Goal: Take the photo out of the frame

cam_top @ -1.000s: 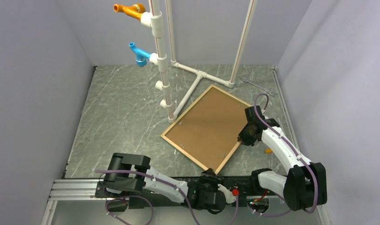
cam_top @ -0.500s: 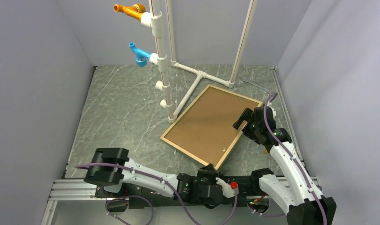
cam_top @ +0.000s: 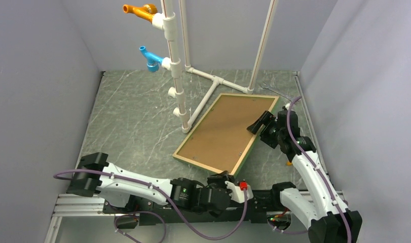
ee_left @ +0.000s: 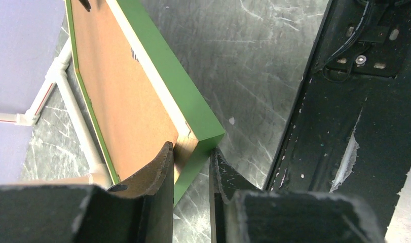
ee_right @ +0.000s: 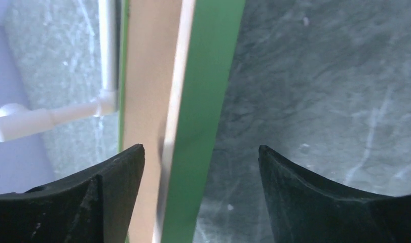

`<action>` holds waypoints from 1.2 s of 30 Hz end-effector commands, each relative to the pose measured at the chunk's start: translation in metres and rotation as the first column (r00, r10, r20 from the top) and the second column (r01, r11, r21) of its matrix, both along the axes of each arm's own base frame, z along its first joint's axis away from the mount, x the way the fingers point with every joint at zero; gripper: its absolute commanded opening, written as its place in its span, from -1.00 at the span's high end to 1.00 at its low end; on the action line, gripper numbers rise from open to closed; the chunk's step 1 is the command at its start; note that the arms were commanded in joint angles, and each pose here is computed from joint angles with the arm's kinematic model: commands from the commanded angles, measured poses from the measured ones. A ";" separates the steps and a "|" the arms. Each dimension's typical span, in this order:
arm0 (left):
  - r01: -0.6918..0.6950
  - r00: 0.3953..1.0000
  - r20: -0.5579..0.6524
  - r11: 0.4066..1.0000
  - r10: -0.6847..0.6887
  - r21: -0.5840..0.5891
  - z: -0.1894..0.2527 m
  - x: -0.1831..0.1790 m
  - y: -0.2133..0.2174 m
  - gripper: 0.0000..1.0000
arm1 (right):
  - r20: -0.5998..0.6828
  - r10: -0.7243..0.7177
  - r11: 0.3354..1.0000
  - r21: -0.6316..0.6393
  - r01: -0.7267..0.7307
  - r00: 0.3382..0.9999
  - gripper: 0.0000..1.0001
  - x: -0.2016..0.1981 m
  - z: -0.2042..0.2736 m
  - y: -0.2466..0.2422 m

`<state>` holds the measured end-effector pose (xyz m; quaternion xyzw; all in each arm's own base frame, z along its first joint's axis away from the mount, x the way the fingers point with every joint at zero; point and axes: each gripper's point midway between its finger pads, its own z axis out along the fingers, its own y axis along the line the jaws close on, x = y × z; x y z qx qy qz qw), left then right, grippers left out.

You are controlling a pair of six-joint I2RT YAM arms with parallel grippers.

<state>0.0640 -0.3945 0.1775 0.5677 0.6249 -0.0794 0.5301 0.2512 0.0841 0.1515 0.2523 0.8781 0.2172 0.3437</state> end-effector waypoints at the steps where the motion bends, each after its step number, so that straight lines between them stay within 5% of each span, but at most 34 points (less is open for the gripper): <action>1: -0.021 0.996 -0.090 0.987 0.007 -0.160 0.029 -0.004 -0.003 0.81 | 0.105 0.028 0.993 0.107 -0.039 0.994 -0.50 0.019 0.031 0.018; 8: -0.019 0.996 -0.084 0.988 0.006 -0.152 0.032 0.000 -0.003 0.78 | 0.076 0.021 0.969 0.242 -0.039 0.997 -0.06 0.023 0.034 0.037; 15: -0.051 0.995 -0.091 0.986 0.037 -0.161 0.033 0.005 0.001 0.36 | 0.014 -0.039 0.965 0.260 0.034 0.999 1.00 0.013 0.043 0.033; 21: -0.082 0.994 -0.085 0.985 0.070 -0.152 0.029 0.010 0.006 -0.09 | -0.021 -0.067 0.955 0.289 0.070 0.998 1.00 0.006 0.055 0.033; 22: -0.087 0.994 -0.084 0.985 0.075 -0.148 0.028 0.011 0.007 -0.24 | -0.028 -0.072 0.952 0.297 0.077 0.997 1.00 0.006 0.057 0.033; 24: -0.093 0.993 -0.083 0.986 0.082 -0.137 0.025 0.011 0.008 -0.93 | -0.032 -0.075 0.947 0.310 0.081 0.997 1.00 0.005 0.060 0.035; 36: -0.169 0.982 0.084 0.985 0.171 -0.033 0.008 0.032 0.014 -0.88 | -0.034 -0.091 0.949 0.299 0.097 0.995 1.00 0.004 0.076 0.031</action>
